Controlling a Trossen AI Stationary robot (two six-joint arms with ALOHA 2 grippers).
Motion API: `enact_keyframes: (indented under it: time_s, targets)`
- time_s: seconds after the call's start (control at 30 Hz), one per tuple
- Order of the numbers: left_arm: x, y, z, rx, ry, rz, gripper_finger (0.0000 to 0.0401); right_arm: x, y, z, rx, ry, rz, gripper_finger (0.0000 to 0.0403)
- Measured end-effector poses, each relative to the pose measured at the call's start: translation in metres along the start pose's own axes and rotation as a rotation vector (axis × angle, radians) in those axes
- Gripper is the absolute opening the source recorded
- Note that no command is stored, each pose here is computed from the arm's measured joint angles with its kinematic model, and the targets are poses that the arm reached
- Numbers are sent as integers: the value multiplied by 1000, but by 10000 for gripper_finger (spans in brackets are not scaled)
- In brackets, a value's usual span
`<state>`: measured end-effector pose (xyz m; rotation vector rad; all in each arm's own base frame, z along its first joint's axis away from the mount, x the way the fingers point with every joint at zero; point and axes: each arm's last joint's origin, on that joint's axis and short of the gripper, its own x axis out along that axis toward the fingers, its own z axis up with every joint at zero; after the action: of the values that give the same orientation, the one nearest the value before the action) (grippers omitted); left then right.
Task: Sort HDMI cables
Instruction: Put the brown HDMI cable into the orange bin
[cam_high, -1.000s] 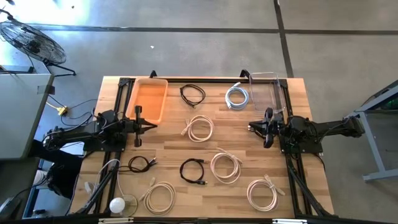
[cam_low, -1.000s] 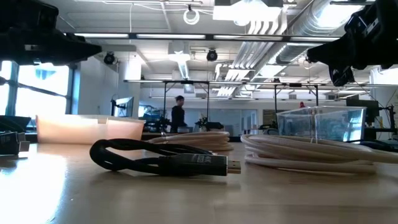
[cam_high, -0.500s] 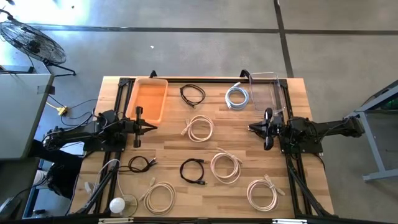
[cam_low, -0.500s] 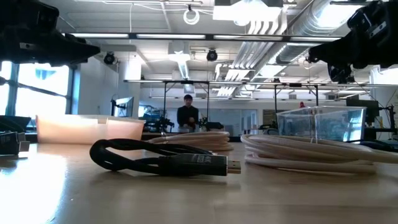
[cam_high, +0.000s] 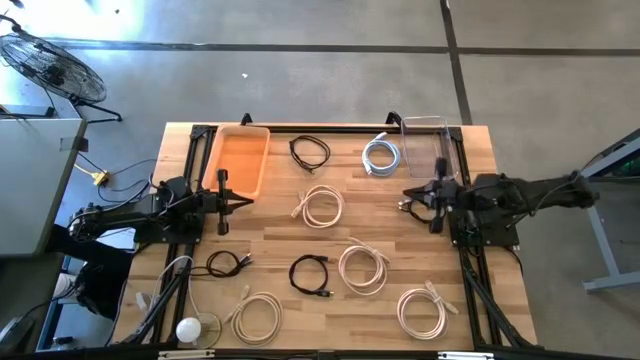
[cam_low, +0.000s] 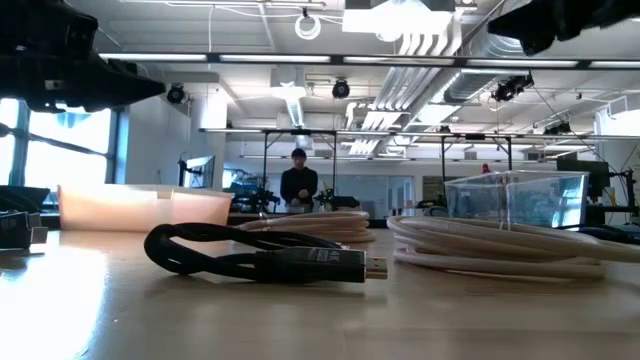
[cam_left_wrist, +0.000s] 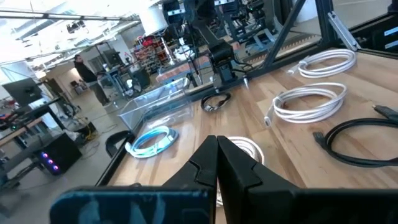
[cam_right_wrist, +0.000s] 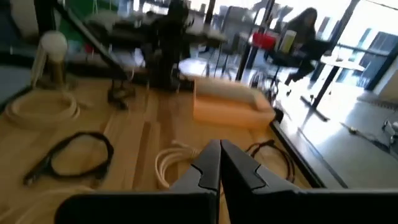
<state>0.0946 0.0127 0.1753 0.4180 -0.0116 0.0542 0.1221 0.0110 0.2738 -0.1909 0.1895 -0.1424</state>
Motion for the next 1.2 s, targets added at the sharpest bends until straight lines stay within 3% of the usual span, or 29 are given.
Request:
enact_keyframes:
  time_s: [0.23, 0.47, 0.63, 0.77, 0.97, 1.07, 1.2]
  targets:
    - [0, 0, -1, -1, 10, -1, 0, 53, 17, 43, -80, 290, 57, 0]
    - [0, -1, -2, -3, 23, -8, 1, 116, 36, 68, -109, 457, 71, 3]
    - [1, -1, -3, -5, 37, -14, 1, 149, 45, 67, -149, 608, 27, 45]
    - [1, -2, -4, -7, 47, -21, 1, 155, 46, 59, -151, 765, -36, 94]
    - [1, -2, -4, -11, 49, -23, 1, 145, 49, 42, 66, 994, -47, 140]
    - [1, -2, -4, -10, 50, -23, 1, 144, 56, 36, 188, 1031, 13, 153]
    - [1, -2, -4, -8, 50, -24, 1, 144, 66, 27, 254, 1023, 35, 175]
